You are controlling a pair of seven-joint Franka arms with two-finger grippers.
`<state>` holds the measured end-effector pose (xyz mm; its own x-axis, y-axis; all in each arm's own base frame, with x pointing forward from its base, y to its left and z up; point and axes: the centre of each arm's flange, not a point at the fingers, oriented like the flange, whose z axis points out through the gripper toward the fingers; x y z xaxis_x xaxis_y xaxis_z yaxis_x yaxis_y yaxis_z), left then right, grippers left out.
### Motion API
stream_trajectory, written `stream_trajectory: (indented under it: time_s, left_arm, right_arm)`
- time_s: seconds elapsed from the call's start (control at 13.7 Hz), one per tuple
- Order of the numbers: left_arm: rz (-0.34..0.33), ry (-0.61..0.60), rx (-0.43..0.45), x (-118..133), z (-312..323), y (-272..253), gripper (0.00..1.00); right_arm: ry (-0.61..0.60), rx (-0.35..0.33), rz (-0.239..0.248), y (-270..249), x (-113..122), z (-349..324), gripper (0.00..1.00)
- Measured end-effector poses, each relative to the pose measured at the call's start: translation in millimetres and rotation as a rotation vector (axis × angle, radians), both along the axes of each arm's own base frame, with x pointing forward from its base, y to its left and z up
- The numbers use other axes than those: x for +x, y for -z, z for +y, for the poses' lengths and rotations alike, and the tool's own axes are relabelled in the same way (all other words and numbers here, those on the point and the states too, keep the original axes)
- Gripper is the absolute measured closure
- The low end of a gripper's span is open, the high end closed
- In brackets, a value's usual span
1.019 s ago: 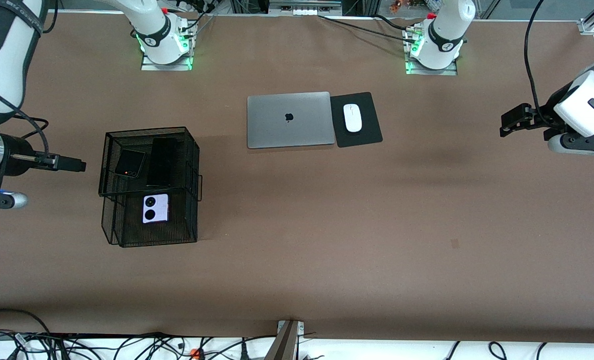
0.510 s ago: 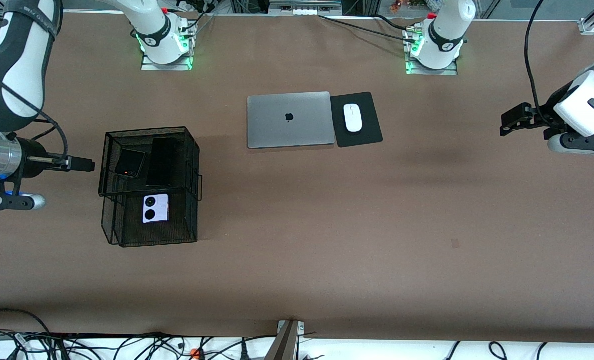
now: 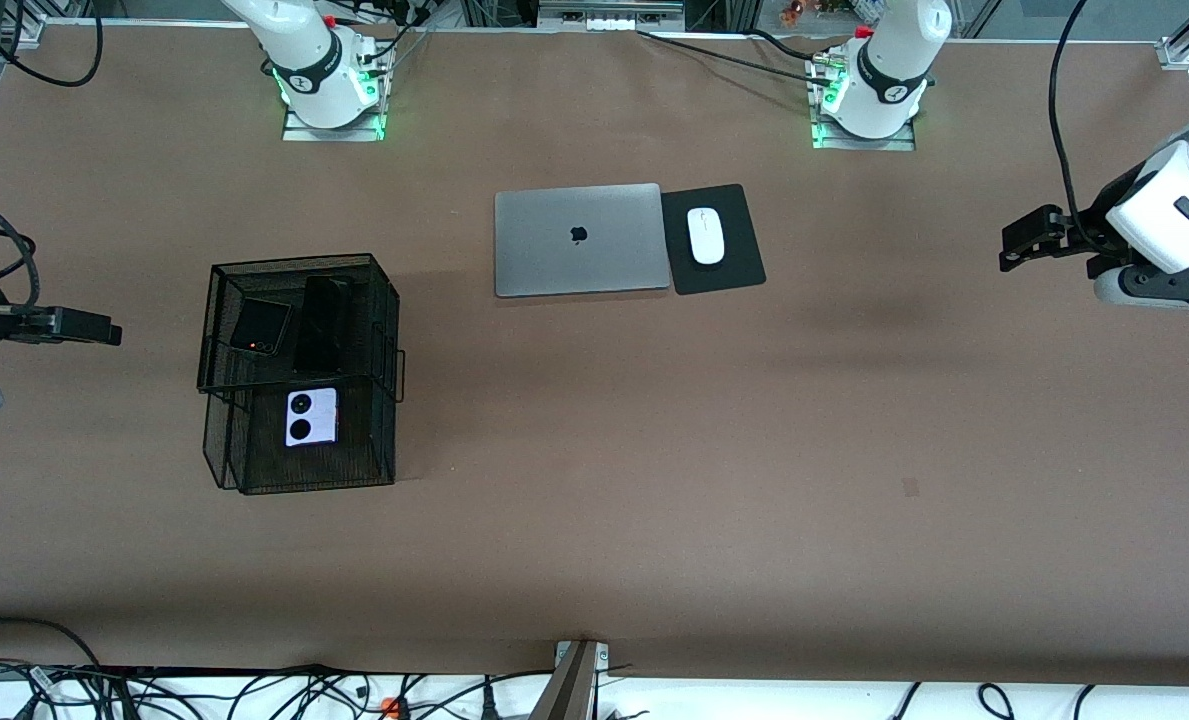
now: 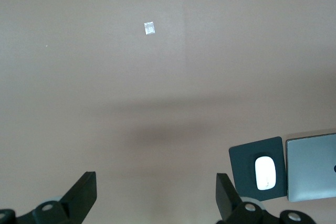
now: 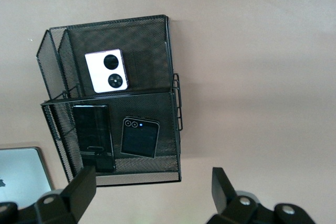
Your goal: Place phones with both arms
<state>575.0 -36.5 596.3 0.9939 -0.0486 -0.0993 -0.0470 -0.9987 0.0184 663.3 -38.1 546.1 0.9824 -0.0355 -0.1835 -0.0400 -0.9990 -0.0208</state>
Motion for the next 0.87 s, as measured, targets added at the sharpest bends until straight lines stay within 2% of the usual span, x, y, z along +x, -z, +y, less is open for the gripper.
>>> stream_trajectory:
  time_s: [0.15, 0.36, 0.58, 0.73, 0.87]
  left_arm:
    - [0.0, 0.0, 0.0, 0, 0, 0, 0.0]
    - [0.0, 0.0, 0.0, 0, 0, 0, 0.0]
    - [0.0, 0.0, 0.0, 0, 0, 0, 0.0]
    - [0.0, 0.0, 0.0, 0, 0, 0, 0.0]
    - [0.001, 0.0, 0.0, 0, 0, 0, 0.0]
  right_arm:
    - [0.034, -0.002, -0.02, 2, 1, 10, 0.03]
    - [0.081, -0.008, -0.093, 16, -6, 27, 0.03]
    - [0.08, -0.029, -0.127, 18, -25, 49, 0.03]
    - [0.062, -0.035, -0.155, 20, -28, 60, 0.03]
    - [0.051, -0.032, -0.159, 25, -28, 67, 0.01]
